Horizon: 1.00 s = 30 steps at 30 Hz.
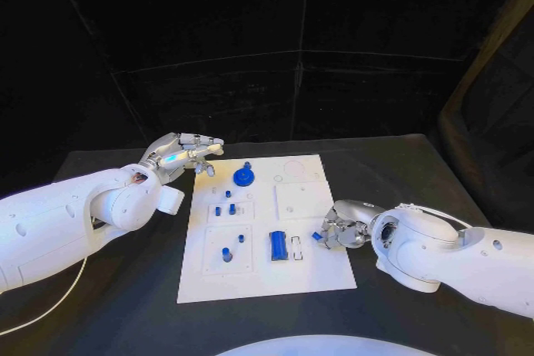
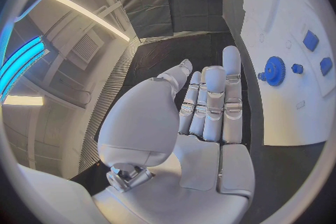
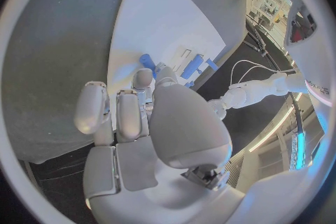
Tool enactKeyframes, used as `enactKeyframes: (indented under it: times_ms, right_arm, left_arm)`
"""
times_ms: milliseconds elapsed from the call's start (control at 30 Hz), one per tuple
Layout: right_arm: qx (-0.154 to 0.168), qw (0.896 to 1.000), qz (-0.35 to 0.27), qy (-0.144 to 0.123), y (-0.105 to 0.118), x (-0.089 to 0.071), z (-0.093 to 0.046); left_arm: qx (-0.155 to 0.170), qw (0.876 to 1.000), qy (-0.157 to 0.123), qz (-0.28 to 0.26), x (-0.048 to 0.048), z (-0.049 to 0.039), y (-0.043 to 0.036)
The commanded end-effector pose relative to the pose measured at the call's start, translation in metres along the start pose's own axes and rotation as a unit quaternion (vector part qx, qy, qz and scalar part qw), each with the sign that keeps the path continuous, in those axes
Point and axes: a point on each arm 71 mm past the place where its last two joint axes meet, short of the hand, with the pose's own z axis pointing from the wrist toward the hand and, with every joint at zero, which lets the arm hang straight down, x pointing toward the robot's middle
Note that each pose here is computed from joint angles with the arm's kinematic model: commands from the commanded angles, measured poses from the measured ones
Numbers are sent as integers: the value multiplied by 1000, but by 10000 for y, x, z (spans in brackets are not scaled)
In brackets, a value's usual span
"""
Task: Assemble the parts on the task board
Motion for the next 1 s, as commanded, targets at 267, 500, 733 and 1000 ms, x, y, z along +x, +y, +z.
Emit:
enactKeyframes:
  times_ms: [267, 500, 733, 1000]
  right_arm:
    - [-22, 994, 110, 3, 107, 7, -26]
    - [-27, 992, 124, 26, 177, 58, 25]
    - [-26, 991, 117, 54, 232, 118, 81]
    - [-22, 994, 96, 56, 278, 141, 121]
  left_arm:
    - [3, 1000, 7, -4, 22, 7, -9]
    - [2, 1000, 7, -4, 26, 6, -8]
    - [2, 1000, 8, -4, 27, 4, -8]
    - [2, 1000, 8, -4, 25, -2, -10]
